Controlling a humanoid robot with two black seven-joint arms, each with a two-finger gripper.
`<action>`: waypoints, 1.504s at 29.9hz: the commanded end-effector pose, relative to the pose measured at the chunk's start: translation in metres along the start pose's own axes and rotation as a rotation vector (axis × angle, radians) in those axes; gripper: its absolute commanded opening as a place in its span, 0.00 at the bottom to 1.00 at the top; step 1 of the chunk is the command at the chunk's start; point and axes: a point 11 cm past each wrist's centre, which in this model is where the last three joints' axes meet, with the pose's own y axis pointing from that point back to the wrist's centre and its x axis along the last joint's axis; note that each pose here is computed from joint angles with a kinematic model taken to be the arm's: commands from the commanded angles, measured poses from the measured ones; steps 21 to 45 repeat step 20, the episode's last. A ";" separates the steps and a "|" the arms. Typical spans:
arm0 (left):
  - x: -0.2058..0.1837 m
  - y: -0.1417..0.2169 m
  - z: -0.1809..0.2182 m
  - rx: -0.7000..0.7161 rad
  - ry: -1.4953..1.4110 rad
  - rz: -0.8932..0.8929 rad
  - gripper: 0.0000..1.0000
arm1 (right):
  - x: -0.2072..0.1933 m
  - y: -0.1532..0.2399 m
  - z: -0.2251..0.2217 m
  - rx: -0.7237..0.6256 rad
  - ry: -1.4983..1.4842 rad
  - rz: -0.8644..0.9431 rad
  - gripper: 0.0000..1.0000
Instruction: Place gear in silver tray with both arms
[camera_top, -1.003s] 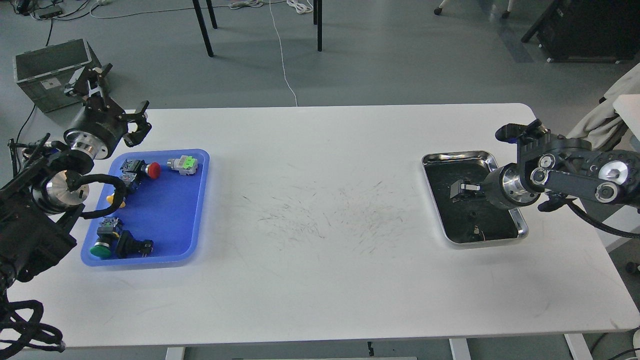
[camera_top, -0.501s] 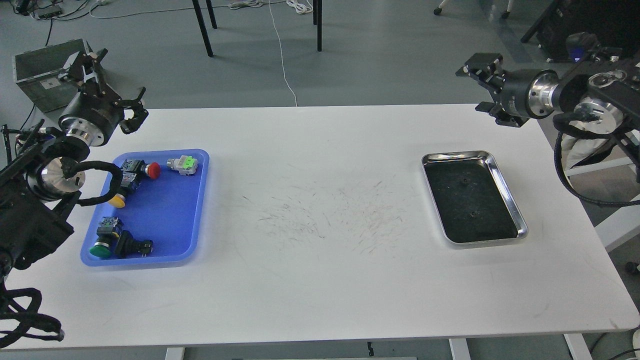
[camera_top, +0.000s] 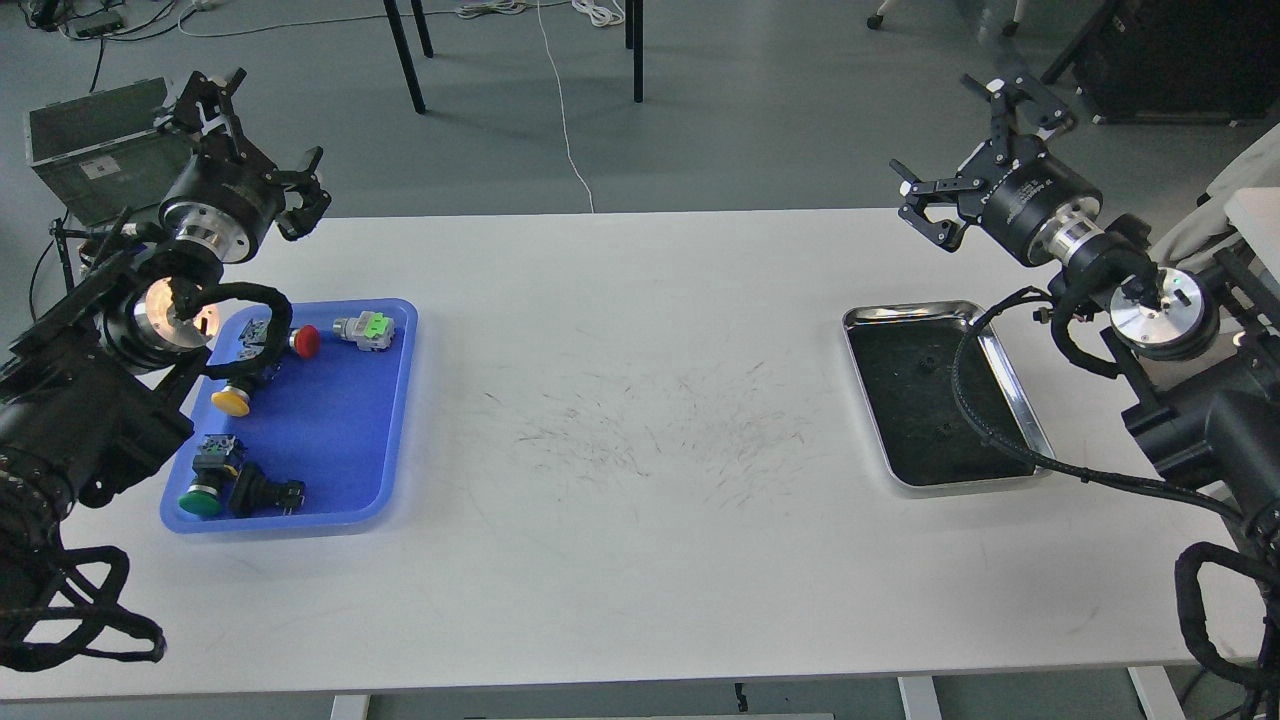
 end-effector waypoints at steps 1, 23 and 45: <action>0.002 0.002 -0.007 0.007 0.014 0.006 0.98 | 0.020 0.021 0.012 0.036 -0.069 0.025 0.98; 0.002 0.010 -0.039 0.018 0.148 0.036 0.98 | 0.029 0.030 0.030 0.109 -0.191 0.044 0.99; 0.002 0.010 -0.039 0.018 0.148 0.036 0.98 | 0.029 0.030 0.030 0.109 -0.191 0.044 0.99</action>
